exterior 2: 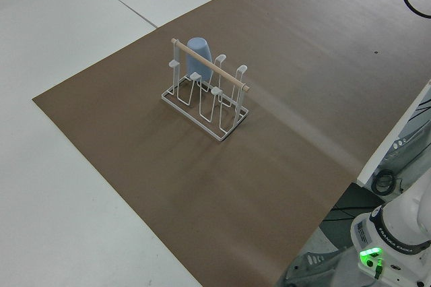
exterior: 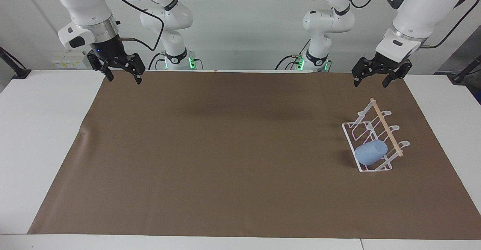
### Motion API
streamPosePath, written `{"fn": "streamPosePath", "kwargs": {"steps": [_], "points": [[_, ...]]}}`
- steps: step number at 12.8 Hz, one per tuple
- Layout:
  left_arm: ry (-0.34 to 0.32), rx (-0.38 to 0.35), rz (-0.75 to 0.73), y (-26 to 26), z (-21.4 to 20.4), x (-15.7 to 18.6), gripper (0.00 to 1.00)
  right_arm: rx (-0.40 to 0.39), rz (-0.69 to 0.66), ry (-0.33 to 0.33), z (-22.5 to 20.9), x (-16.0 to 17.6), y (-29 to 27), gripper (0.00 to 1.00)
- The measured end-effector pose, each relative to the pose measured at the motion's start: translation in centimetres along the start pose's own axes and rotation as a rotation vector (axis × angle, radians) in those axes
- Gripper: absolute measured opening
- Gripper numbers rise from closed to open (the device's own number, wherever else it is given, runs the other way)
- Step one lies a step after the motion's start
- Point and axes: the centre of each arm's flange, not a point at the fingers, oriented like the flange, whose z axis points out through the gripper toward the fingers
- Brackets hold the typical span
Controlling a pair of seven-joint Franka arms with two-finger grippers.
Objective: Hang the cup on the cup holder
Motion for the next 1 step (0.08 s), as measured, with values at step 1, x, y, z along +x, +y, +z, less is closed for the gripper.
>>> {"fn": "streamPosePath", "kwargs": {"steps": [1], "points": [[0.001,0.0,0.001,0.0,-0.05,-0.03,1.0,0.0,0.0,0.0,0.0,0.0,0.0,1.0]]}}
